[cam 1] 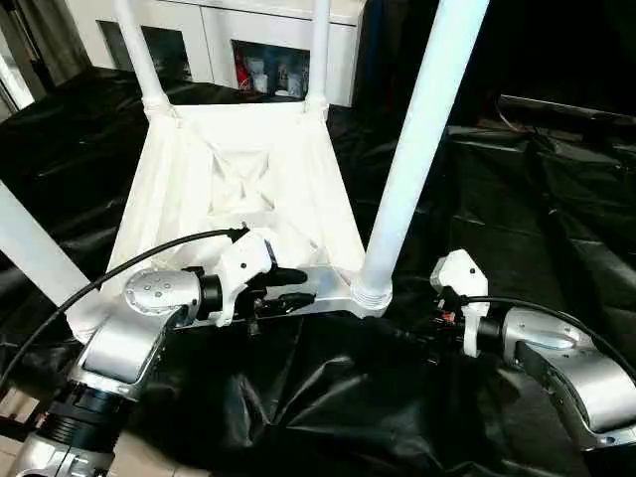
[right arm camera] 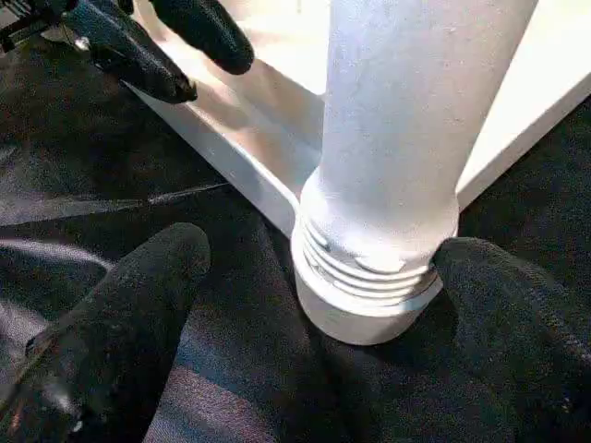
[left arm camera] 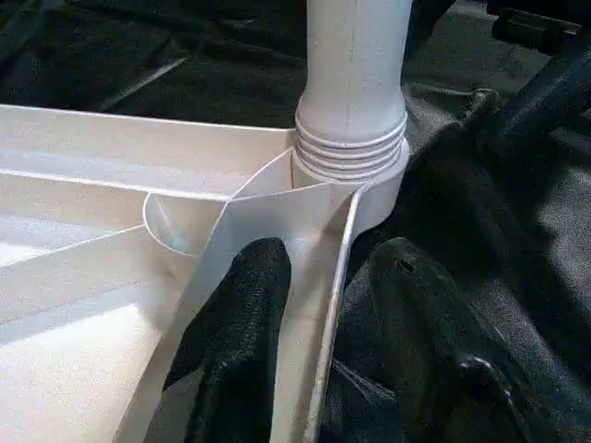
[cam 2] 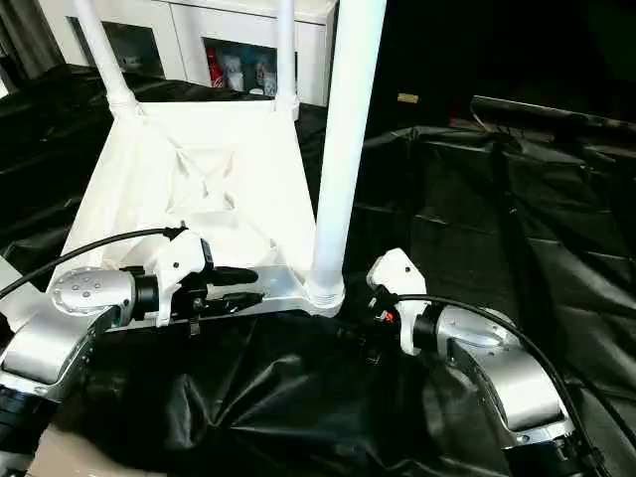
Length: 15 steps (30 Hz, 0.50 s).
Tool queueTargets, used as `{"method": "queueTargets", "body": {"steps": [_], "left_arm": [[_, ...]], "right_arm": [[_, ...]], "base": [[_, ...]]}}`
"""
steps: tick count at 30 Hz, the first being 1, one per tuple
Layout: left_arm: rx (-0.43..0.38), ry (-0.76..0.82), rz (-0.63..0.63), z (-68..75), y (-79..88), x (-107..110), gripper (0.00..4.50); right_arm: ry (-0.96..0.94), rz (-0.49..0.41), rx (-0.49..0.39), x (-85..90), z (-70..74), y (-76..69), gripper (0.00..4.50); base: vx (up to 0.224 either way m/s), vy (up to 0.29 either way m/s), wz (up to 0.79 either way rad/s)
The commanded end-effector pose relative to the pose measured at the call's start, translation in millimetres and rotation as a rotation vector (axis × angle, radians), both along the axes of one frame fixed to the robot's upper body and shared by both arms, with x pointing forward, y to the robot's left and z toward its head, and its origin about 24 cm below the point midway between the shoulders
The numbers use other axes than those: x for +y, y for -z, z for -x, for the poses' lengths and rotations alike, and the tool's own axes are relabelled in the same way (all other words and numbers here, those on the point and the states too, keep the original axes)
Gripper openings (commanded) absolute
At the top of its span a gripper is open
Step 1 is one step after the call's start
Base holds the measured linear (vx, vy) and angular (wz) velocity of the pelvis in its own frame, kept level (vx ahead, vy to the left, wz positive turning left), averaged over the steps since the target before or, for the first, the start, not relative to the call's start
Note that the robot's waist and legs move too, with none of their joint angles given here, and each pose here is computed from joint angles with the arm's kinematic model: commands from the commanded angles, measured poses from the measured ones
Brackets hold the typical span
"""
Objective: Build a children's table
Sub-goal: Rotate leg to tighten
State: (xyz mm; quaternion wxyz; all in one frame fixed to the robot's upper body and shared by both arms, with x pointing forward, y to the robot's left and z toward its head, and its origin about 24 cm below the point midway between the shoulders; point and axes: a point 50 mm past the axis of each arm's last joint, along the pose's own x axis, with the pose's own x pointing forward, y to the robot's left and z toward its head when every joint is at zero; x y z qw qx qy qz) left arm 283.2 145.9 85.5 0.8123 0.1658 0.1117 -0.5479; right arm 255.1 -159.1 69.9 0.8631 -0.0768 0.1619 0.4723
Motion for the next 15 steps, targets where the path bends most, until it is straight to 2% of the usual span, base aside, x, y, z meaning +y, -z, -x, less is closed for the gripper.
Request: {"method": "queueTargets", "body": {"steps": [1, 15], "left_arm": [[0.006, 0.009, -0.006, 1.7, 0.0, -0.6, 1.72], [0.006, 0.009, -0.006, 1.7, 0.0, -0.6, 1.72]], "right_arm": [[-0.027, -0.001, -0.032, 3.8, 1.0, -6.9, 4.50], [-0.027, -0.001, -0.032, 3.8, 1.0, -6.9, 4.50]], "base": [[0.000, 0.000, 0.00], [0.000, 0.000, 0.00]]}}
